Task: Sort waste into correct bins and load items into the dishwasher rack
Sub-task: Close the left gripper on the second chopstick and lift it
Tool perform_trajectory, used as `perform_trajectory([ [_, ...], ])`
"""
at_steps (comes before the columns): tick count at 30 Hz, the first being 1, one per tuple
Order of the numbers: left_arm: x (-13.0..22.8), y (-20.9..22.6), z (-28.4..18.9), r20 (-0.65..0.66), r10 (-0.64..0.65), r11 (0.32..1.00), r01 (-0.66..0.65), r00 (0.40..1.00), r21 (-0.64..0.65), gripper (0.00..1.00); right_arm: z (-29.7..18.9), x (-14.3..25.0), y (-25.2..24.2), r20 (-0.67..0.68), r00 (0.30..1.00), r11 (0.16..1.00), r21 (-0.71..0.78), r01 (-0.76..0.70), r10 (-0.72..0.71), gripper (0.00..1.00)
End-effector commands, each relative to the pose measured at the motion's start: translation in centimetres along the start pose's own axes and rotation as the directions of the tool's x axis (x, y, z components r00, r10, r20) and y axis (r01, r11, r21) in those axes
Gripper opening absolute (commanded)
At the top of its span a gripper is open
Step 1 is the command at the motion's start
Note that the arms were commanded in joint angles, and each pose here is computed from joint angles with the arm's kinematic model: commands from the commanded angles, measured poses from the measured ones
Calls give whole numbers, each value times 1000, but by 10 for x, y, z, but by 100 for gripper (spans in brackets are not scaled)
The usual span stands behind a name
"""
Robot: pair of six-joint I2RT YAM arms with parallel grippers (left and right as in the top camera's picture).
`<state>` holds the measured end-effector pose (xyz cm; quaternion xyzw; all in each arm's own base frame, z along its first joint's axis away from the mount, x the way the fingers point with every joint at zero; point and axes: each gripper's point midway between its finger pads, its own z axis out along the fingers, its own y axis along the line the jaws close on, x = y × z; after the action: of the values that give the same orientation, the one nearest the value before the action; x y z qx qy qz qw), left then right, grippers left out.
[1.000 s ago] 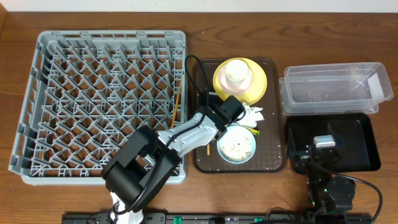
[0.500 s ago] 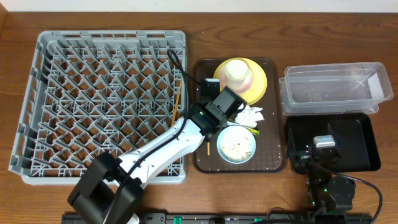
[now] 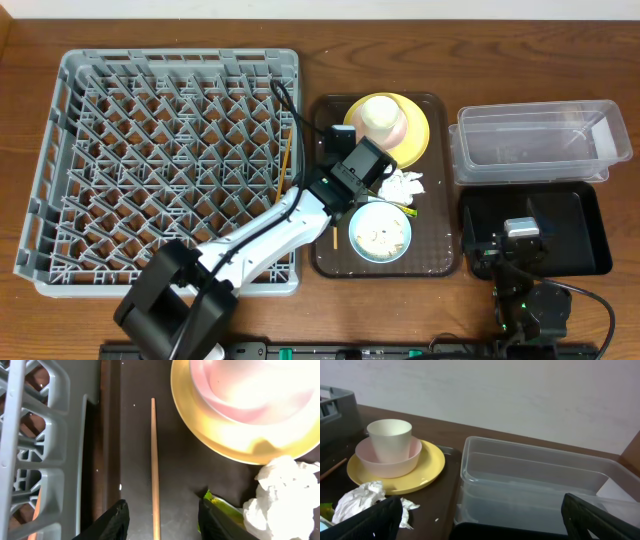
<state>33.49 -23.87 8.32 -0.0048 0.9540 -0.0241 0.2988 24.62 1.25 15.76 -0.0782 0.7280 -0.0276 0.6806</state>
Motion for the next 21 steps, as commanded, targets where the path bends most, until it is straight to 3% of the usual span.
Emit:
perform_trajectory([
  [1, 2, 9, 12, 8, 14, 998, -14, 1000, -56, 47, 0, 1, -2, -1, 1000, 1000, 6, 10, -10, 99],
  [11, 14, 8, 34, -17, 25, 996, -27, 1000, -79, 47, 0, 1, -2, -1, 1000, 1000, 6, 10, -10, 99],
  [21, 19, 12, 46, -126, -45, 999, 46, 991, 9, 47, 0, 1, -2, -1, 1000, 1000, 6, 10, -10, 99],
])
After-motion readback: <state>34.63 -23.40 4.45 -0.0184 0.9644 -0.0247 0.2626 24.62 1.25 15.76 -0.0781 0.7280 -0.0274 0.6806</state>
